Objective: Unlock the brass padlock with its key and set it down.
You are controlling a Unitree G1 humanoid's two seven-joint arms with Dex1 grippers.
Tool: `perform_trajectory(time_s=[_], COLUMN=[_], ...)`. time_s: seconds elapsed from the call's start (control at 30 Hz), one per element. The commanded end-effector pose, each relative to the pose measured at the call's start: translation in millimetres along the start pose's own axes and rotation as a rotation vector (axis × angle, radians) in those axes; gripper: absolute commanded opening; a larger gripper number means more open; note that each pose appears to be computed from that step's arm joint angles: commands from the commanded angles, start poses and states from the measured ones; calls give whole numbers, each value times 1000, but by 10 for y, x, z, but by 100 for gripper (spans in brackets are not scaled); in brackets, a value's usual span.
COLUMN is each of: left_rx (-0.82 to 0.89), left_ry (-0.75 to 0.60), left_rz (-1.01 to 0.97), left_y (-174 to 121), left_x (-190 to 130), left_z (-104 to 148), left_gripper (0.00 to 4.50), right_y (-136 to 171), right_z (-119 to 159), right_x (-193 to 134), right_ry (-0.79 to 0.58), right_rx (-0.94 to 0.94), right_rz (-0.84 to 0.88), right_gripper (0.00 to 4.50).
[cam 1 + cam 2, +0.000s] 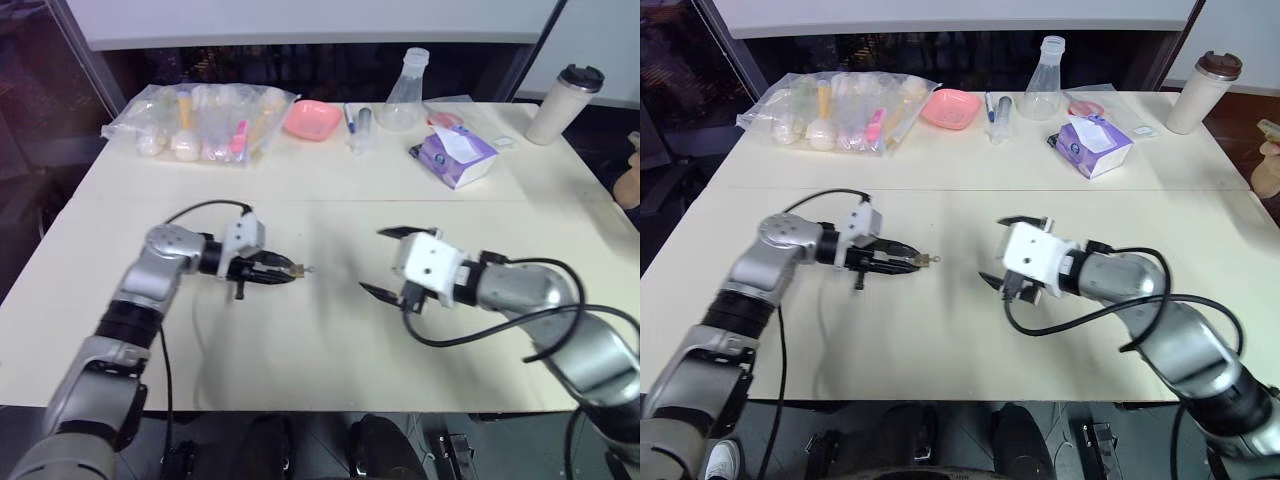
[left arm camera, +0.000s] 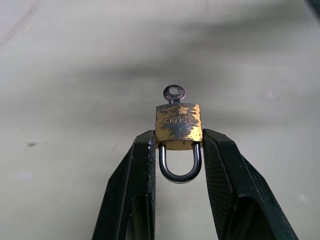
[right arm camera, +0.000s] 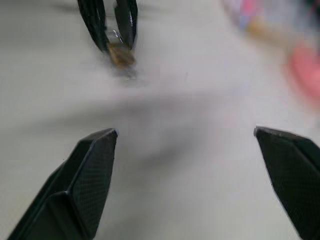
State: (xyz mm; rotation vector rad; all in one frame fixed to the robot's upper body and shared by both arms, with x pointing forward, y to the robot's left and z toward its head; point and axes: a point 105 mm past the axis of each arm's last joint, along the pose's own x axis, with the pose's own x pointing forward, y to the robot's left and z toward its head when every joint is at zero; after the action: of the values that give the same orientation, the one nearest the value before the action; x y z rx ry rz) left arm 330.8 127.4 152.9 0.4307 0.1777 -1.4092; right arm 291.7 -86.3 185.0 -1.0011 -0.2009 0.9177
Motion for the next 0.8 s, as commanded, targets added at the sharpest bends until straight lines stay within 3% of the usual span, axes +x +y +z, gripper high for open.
perform_trajectory(time_s=[0.03, 0.2, 0.5, 0.8], left_rx=[45, 33, 41, 68], left_ry=[-51, -80, -91, -59], left_rz=[4, 5, -4, 4], left_y=[16, 9, -24, -22], left_x=[-57, -67, -34, -26], left_z=[256, 383, 450, 400], left_gripper=[78, 78, 78, 78], right_y=[-40, 19, 1, -19], right_z=[106, 148, 147, 164], right_x=[101, 270, 411, 433], right_ry=[-73, -129, -149, -157], right_rx=[-179, -291, -327, -331], right_rz=[-22, 5, 1, 6], right_gripper=[450, 450, 450, 46])
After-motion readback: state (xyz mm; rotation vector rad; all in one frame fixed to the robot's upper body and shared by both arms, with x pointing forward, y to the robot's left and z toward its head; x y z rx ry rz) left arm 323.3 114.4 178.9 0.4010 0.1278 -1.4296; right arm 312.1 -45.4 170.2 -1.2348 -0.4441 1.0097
